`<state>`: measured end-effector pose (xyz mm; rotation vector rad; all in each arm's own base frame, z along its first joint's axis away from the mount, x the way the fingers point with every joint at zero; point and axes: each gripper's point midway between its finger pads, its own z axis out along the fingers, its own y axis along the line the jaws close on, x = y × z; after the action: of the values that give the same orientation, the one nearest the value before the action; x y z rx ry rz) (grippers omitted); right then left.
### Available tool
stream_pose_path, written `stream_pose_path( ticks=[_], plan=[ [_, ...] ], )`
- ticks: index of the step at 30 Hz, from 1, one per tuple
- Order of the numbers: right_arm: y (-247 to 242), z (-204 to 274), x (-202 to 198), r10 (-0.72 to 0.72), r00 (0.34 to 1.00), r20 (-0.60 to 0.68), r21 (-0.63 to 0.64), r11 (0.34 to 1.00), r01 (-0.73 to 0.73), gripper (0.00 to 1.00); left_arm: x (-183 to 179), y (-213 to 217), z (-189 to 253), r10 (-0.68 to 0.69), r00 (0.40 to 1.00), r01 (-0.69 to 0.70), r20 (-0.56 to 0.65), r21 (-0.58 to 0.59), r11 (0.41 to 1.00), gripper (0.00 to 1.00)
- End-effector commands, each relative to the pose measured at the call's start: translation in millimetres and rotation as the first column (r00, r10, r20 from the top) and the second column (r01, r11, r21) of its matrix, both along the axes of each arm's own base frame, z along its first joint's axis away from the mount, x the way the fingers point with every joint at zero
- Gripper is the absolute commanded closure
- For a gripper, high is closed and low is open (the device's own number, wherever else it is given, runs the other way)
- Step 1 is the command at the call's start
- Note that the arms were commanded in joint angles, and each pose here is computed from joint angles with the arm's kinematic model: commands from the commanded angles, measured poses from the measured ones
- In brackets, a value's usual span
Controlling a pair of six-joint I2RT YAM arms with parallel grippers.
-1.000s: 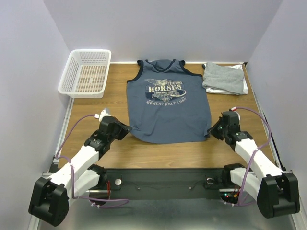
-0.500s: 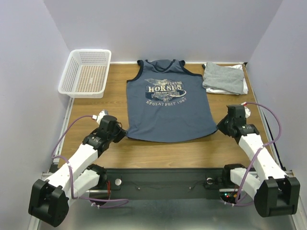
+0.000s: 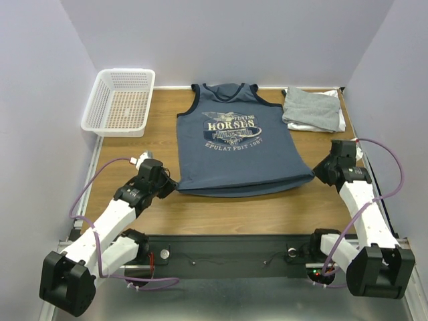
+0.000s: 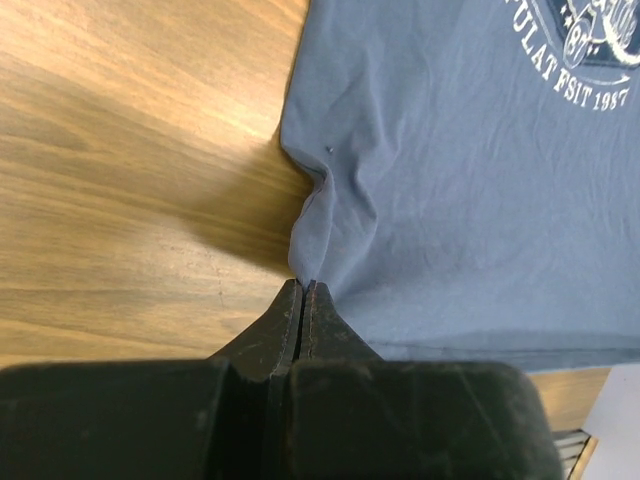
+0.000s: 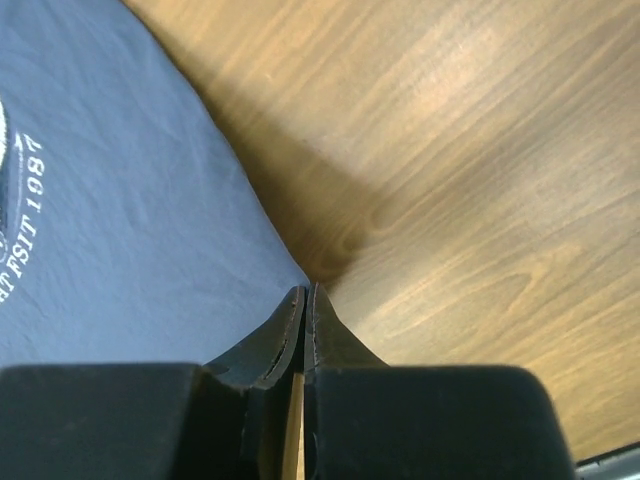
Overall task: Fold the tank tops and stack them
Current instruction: Flatten the tank top out
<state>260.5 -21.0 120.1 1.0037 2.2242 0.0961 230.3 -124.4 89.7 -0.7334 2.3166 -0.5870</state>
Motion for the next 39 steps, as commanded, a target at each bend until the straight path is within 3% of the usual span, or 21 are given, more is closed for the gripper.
stream_pose_path(
  ticks=[1, 2, 4, 6, 7, 10, 12, 15, 17, 20, 21, 25, 29, 30, 31, 39],
  plan=[
    [-5, 15, 1, -0.002, 1.0, 0.002, 0.003, 1.0, 0.002, 0.95, -2, -2, 12, -0.036, 0.999, 0.036, 0.023, 0.002, 0.999, 1.0],
    [-6, 16, 1, -0.001, 1.0, 0.002, 0.006, 1.0, 0.001, 0.93, -3, -3, 11, -0.042, 0.999, 0.042, 0.018, 0.001, 0.999, 0.98],
    [-3, 19, -3, 0.003, 1.0, 0.004, 0.018, 1.0, -0.003, 0.8, -9, -9, 11, -0.078, 0.997, 0.078, 0.009, -0.021, 0.997, 0.82],
    [-1, 21, -6, 0.008, 1.0, 0.008, 0.025, 1.0, -0.008, 0.62, -14, -12, 12, -0.104, 0.995, 0.104, 0.011, -0.036, 0.994, 0.74],
    [0, 23, -8, 0.011, 1.0, 0.016, 0.028, 1.0, -0.011, 0.51, -15, -13, 16, -0.112, 0.993, 0.113, 0.024, -0.044, 0.993, 0.61],
    [1, 25, -10, 0.018, 1.0, 0.018, 0.031, 0.999, -0.018, 0.4, -18, -13, 31, -0.127, 0.99, 0.131, 0.068, -0.048, 0.99, 0.46],
    [5, 27, -10, 0.043, 0.999, 0.027, 0.043, 0.998, -0.044, 0.4, -17, -10, 48, -0.12, 0.987, 0.125, 0.111, -0.04, 0.991, 0.41],
    [14, 35, -8, 0.105, 0.993, 0.061, 0.056, 0.993, -0.108, 0.39, -12, -2, 65, -0.095, 0.984, 0.098, 0.152, -0.01, 0.995, 0.4],
    [40, 44, -1, 0.204, 0.97, 0.131, 0.146, 0.964, -0.223, 0.39, 0, 2, 79, -0.066, 0.98, 0.064, 0.188, 0.016, 0.998, 0.39],
    [73, 53, 7, 0.292, 0.936, 0.198, 0.194, 0.924, -0.33, 0.41, 34, 0, 100, -0.042, 0.969, 0.03, 0.244, 0.055, 0.998, 0.39],
    [75, 54, 13, 0.273, 0.941, 0.2, 0.181, 0.934, -0.309, 0.42, 59, 1, 106, -0.012, 0.966, -0.01, 0.256, 0.084, 0.996, 0.39],
    [159, 56, 16, 0.459, 0.864, 0.206, 0.134, 0.861, -0.49, 0.42, 129, 13, 105, 0.027, 0.971, -0.073, 0.238, 0.188, 0.979, 0.43],
    [235, 64, 18, 0.572, 0.792, 0.214, 0.046, 0.804, -0.593, 0.42, 200, 22, 95, 0.031, 0.974, -0.092, 0.225, 0.269, 0.959, 0.48],
    [250, 66, 18, 0.592, 0.777, 0.215, 0.031, 0.791, -0.611, 0.42, 220, 20, 110, -0.001, 0.969, -0.073, 0.246, 0.29, 0.954, 0.49],
    [274, 67, 9, 0.634, 0.741, 0.219, 0.006, 0.759, -0.651, 0.43, 236, 17, 78, -0.022, 0.985, -0.036, 0.172, 0.323, 0.946, 0.54],
    [392, 51, -15, 0.789, 0.584, 0.191, -0.072, 0.604, -0.793, 0.45, 311, 17, 19, -0.122, 0.99, 0.078, 0.07, 0.451, 0.889, 0.56]
  ],
)
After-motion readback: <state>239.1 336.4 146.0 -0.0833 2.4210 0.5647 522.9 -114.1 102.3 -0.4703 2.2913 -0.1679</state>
